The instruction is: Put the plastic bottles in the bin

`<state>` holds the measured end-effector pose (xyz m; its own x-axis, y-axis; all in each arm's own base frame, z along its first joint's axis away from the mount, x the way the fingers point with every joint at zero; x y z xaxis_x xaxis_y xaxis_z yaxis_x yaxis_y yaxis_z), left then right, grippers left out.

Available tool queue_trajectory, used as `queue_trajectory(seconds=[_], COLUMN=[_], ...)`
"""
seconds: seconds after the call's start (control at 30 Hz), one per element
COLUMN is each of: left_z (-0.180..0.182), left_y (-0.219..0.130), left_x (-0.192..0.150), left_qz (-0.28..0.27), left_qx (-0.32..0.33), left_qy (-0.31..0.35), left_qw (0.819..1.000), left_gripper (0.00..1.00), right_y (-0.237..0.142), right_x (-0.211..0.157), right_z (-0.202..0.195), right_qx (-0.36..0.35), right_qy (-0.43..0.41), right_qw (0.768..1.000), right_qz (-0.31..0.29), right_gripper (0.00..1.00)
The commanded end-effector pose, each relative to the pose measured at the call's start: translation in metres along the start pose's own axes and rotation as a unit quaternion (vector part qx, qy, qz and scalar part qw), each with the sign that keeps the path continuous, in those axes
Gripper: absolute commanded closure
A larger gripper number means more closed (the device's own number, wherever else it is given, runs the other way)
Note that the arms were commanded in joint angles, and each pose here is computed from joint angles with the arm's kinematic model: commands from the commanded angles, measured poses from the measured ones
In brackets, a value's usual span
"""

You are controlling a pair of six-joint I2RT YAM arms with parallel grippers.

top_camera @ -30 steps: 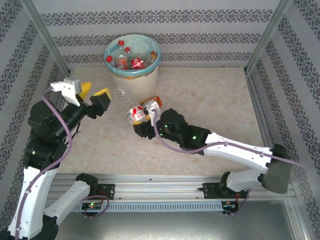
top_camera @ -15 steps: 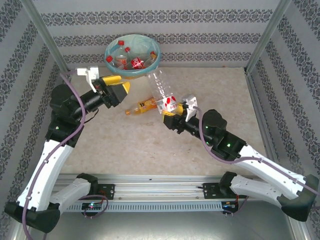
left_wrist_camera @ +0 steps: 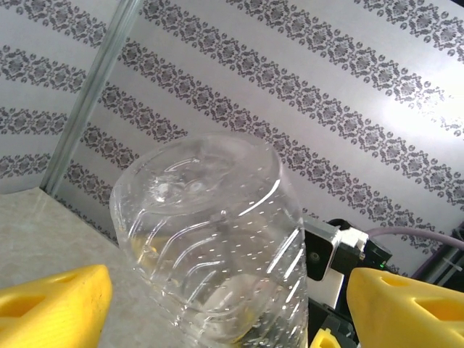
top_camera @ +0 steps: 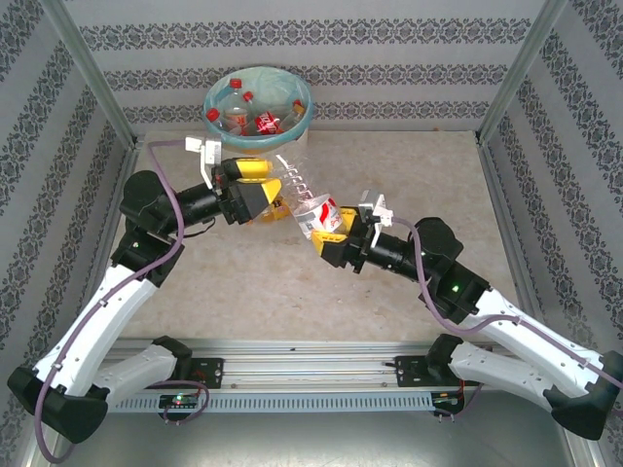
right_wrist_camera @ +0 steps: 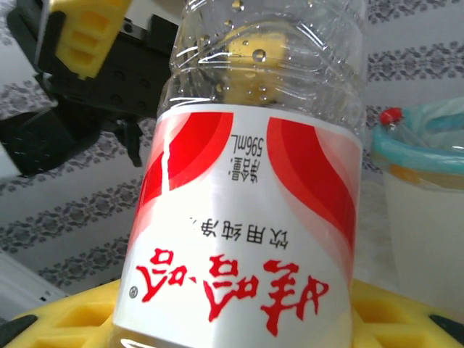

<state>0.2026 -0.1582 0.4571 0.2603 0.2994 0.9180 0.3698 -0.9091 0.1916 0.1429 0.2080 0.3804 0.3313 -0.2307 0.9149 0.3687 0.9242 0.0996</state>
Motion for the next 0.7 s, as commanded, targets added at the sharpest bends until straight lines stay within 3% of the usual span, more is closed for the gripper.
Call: queue_trajectory(seconds=[0.0,0.4,0.67], left_z=[-0.019,-0.035,-0.043], left_y=[-0.003,-0.006,-0.012], left_x=[0.006,0.013,0.014], left_qz=[-0.022,-0.049,-0.063], left_qx=[-0.044,-0.096,-0.113], left_qy=[0.023,0.031,0.054], left_qw=[0.999,0.994,0.99], left_gripper=[0.15,0.2,0.32], right_y=[-0.003,0.017,0.031], right_x=[0.018,0.029,0.031], right_z=[0.016,0.032,0.033], right_qx=[0.062,0.167,0.197], right_qy=[-0.008,0.024,0.04], right_qw=[0.998,0.986,0.98], right_qz=[-0.027,-0.004,0.0], right_gripper=[0.5,0.51,0.49])
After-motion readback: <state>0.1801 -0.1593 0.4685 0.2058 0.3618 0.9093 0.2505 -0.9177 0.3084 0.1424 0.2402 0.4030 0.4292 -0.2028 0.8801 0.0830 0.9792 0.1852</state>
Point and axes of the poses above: each hand's point on the last joint's axis, 136 mm out from that joint toward the fingers, its own y axis out along the fingers, its own z axis along the line the jaws close on, x = y × z, the point moved 8 cm from there along -y, back along the fingers, and after that the axes turned 9 degrees about y, right-handed, at the moved point
